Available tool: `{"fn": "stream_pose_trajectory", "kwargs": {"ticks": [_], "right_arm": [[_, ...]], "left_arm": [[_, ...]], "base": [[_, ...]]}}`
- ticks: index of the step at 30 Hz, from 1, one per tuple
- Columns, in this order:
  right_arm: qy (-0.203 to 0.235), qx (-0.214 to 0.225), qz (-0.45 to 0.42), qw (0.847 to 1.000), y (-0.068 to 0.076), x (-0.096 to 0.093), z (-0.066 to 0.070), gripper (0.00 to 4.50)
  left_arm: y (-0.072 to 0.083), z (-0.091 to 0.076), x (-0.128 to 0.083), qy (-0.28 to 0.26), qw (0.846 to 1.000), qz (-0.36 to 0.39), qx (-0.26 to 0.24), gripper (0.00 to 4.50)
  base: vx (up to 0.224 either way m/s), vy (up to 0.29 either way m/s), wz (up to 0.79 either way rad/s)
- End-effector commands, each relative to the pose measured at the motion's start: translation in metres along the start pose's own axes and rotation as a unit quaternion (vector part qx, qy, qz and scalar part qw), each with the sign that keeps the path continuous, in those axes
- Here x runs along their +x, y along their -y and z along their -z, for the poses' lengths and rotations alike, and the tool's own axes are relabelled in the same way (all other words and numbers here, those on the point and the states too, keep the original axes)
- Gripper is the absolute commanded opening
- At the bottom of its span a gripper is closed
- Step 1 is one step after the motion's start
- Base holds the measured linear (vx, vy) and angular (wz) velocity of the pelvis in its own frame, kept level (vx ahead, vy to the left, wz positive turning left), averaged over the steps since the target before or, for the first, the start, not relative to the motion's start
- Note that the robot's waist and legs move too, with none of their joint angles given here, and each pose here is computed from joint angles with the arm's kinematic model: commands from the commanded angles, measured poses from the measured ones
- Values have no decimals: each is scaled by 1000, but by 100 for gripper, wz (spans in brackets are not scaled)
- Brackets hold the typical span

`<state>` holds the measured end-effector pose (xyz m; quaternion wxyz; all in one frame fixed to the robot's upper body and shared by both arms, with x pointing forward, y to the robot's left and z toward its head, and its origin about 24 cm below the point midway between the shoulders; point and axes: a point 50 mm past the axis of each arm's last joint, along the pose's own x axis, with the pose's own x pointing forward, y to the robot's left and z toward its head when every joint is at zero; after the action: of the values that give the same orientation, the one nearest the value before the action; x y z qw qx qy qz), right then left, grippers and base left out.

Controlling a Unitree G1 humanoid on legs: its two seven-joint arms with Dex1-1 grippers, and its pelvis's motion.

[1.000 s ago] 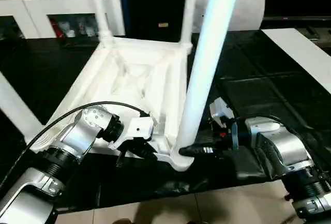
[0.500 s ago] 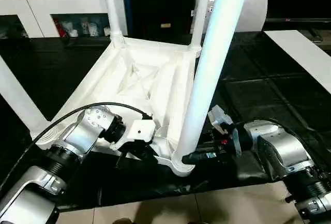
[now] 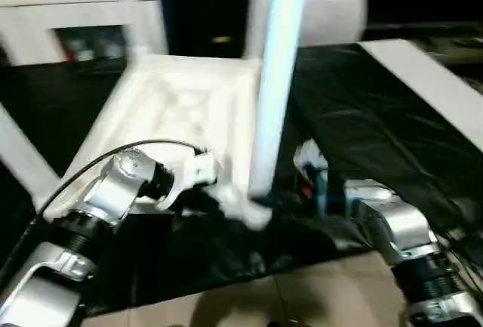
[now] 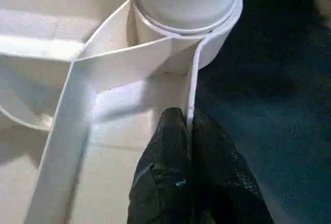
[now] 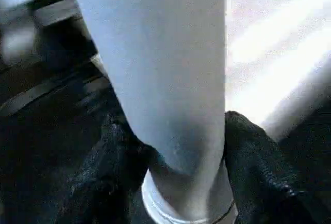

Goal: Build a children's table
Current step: Rotate leg to tighten

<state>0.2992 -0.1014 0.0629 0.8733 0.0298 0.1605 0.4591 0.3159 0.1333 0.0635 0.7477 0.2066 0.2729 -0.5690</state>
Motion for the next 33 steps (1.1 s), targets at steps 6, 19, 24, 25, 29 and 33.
{"fn": "stream_pose_trajectory", "kwargs": {"ticks": [6,19,24,25,29,33], "right_arm": [[16,45,149,988,-9,34,-8,199],[74,17,157,985,-12,33,-16,312],[79,-5,106,991,-6,17,-15,353],[77,-6,98,992,-6,15,-15,353],[43,-50,20,998,5,-11,-9,393],[15,-76,-56,995,10,-29,-7,439]], "left_arm": [[18,-44,33,87,995,-33,-37,0],[17,-54,34,103,990,-82,-54,0],[14,-45,25,99,993,-56,-17,0],[13,-44,24,97,994,-52,-13,0],[11,-33,15,81,996,7,44,0],[15,-26,7,54,992,73,90,0]], "base": [[0,0,0],[0,0,0],[0,0,0],[0,0,0],[0,0,0],[0,0,0]]}}
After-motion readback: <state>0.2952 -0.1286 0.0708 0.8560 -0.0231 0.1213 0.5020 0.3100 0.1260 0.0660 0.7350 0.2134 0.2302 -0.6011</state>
